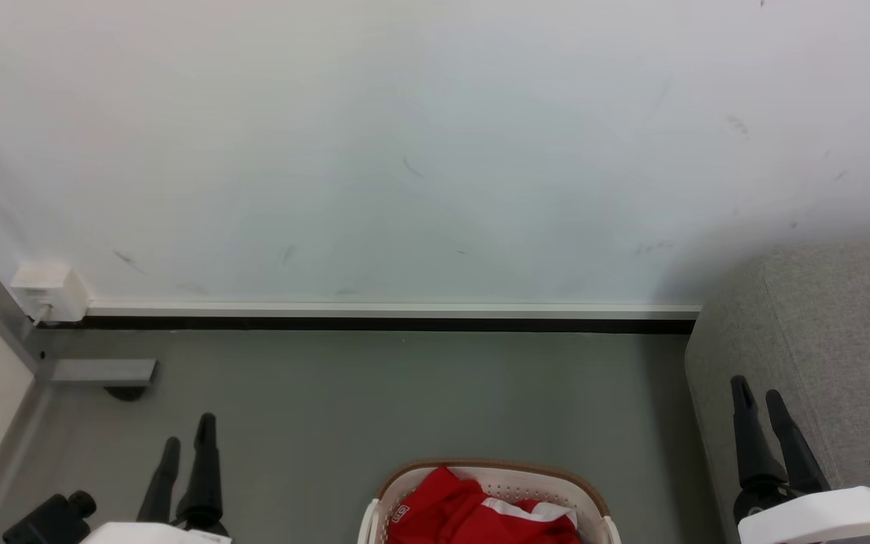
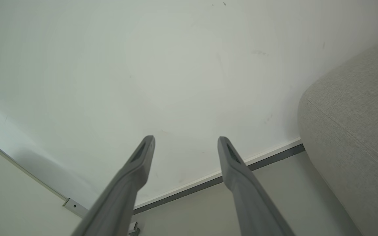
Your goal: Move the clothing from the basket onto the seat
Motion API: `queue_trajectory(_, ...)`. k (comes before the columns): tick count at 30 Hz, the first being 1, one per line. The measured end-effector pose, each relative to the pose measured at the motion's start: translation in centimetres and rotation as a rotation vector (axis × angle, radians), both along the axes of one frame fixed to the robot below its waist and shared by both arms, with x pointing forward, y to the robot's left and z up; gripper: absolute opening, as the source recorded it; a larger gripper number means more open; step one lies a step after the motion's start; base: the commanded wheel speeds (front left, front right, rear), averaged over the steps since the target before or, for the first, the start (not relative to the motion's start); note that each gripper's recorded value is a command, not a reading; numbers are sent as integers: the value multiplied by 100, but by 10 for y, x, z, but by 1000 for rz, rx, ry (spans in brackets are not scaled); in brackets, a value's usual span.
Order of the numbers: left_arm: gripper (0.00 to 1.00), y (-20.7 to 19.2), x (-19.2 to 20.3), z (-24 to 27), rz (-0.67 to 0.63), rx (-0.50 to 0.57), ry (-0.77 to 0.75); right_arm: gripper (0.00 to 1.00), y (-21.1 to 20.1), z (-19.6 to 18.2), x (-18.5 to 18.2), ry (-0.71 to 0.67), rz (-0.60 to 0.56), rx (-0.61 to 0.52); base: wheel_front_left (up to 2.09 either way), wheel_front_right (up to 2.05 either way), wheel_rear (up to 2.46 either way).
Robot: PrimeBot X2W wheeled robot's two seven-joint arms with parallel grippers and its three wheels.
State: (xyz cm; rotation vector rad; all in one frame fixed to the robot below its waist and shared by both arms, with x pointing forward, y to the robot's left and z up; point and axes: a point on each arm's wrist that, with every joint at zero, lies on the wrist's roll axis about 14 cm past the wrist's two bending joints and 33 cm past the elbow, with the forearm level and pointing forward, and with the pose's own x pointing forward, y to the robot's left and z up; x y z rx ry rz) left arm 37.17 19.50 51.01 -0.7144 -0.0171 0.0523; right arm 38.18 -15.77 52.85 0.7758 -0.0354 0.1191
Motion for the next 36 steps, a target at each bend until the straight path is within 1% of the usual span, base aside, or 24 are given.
queue_trajectory(10,100,-1,0,6,-1,138,-21,100,4,1,0,-24,1,-125,0,0,0)
queue_trajectory(19,100,-5,-1,9,-6,239,-38,100,7,1,0,-43,4,-221,0,0,0)
queue_trajectory(26,100,-7,0,12,-11,318,-54,100,12,-3,-1,-48,12,-285,0,0,0)
queue_trajectory(36,100,-10,1,19,-15,425,-88,100,15,4,0,-90,11,-368,0,0,0)
